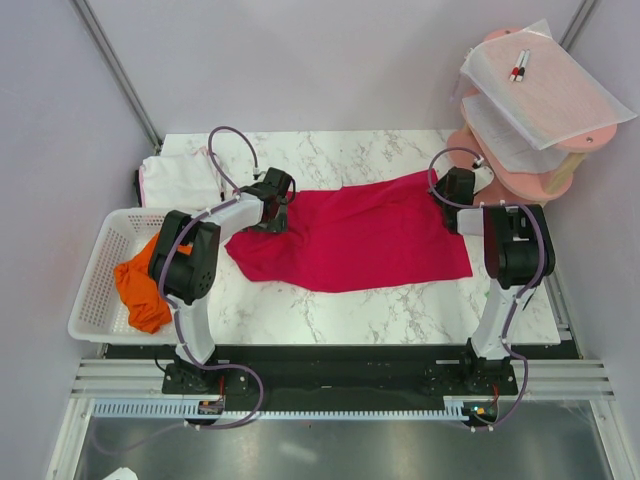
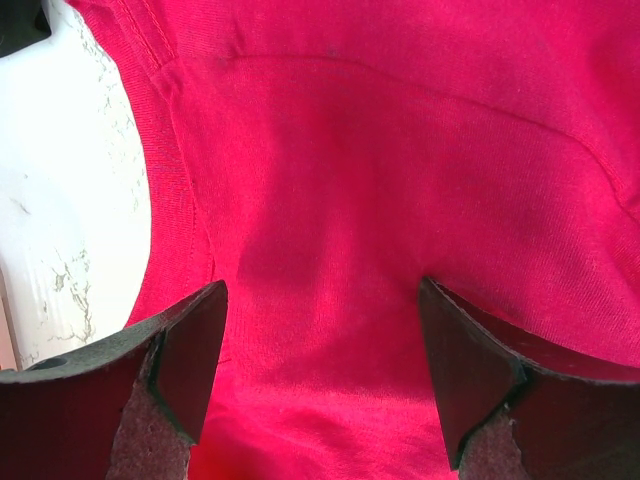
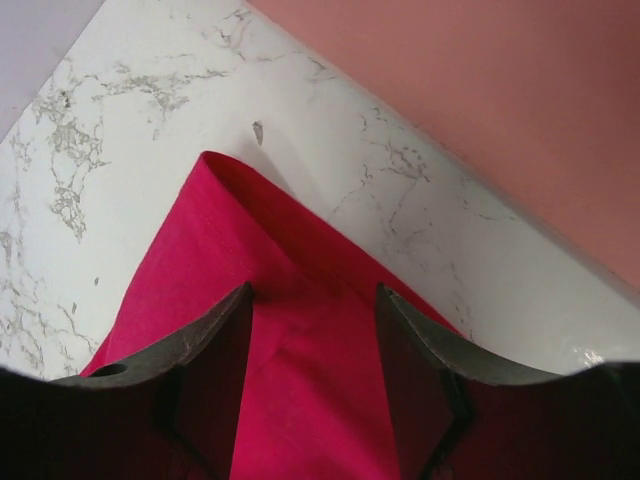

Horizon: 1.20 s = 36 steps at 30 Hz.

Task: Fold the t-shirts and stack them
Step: Fold the flattened tshirt in 1/3 of the way

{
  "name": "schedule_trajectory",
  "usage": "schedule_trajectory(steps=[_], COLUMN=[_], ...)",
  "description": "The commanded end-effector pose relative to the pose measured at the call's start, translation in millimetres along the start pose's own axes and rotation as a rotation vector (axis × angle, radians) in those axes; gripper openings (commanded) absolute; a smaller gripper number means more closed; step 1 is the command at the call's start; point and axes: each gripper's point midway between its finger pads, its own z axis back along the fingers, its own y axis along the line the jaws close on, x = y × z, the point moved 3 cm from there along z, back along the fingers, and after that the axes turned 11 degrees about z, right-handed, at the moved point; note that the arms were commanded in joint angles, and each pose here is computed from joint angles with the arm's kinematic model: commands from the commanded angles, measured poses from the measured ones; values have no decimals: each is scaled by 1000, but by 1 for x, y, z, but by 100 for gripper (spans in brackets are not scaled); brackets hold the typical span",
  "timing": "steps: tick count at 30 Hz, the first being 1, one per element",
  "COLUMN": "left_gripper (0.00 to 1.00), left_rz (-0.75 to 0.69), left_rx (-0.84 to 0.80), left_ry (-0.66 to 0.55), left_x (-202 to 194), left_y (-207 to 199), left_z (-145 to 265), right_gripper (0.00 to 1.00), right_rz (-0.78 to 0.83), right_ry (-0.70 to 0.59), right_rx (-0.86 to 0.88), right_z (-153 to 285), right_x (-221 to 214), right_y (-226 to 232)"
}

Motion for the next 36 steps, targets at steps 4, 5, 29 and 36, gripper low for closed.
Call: schedule_trajectory(steps=[4, 5, 29, 36], left_gripper=[83, 83, 82, 82], left_rz=[6, 6, -9, -9], left_rx=[-27, -27, 5, 8], left_ry=[-33, -33, -9, 2], left_x=[8, 8, 2, -2], left_y=[-5, -5, -3, -3], left_z=[7, 7, -2, -5], right_gripper=[52, 42, 0, 60], right_rz=[-37, -39, -25, -19], right_ry=[-44, -54, -78, -42], right_rx=[-11, -1, 77, 42], right_z=[-13, -14, 18, 12], right_x=[15, 18, 42, 32], right_y=[6, 9, 19, 11])
